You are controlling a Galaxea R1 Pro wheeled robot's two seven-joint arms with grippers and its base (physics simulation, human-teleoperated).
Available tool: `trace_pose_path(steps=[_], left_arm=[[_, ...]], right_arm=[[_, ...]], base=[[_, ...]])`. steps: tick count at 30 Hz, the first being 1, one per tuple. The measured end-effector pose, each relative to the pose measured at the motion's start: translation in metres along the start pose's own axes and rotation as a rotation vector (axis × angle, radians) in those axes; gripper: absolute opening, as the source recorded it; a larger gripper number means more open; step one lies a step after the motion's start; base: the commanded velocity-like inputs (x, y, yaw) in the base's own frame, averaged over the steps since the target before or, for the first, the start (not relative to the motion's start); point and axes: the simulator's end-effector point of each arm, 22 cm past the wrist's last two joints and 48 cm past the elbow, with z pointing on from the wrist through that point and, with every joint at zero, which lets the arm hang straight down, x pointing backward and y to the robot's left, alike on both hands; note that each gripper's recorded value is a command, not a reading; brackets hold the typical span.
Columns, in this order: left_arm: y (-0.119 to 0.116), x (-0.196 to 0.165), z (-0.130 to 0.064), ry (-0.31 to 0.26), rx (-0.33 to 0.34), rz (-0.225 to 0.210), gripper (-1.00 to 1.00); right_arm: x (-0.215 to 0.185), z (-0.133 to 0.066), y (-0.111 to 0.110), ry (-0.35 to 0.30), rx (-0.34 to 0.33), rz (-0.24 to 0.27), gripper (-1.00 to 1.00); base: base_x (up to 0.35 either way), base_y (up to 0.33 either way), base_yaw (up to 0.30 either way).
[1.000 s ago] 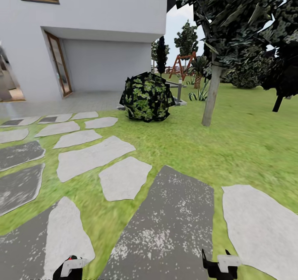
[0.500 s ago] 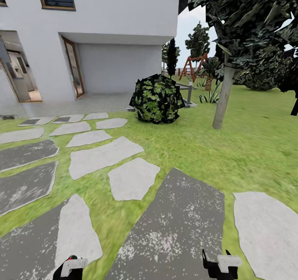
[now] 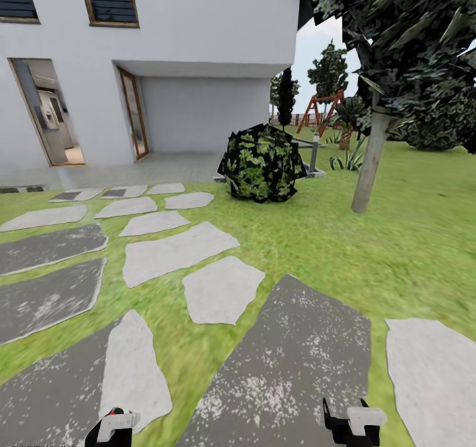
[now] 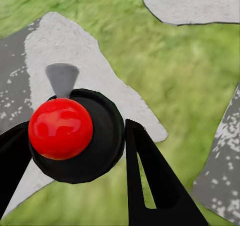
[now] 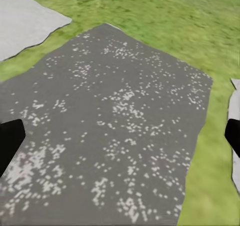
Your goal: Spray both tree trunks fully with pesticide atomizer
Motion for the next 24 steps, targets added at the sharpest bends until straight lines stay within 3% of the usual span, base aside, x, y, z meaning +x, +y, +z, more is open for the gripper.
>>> trace_pose_path(steps=[9,24], left_arm=[[0.001,-0.006,0.0,-0.011,-0.002,-0.002,-1.0],[0.001,-0.011,-0.001,-0.02,-0.005,-0.007,-1.0]], right_arm=[[0.001,-0.002,-0.001,0.003,0.001,0.0,1.0],[-0.003,-0.002,0.001,-0.006,-0.001,0.003,1.0]], base=[[0.0,0.024,0.124],[0.0,0.29,0.203]])
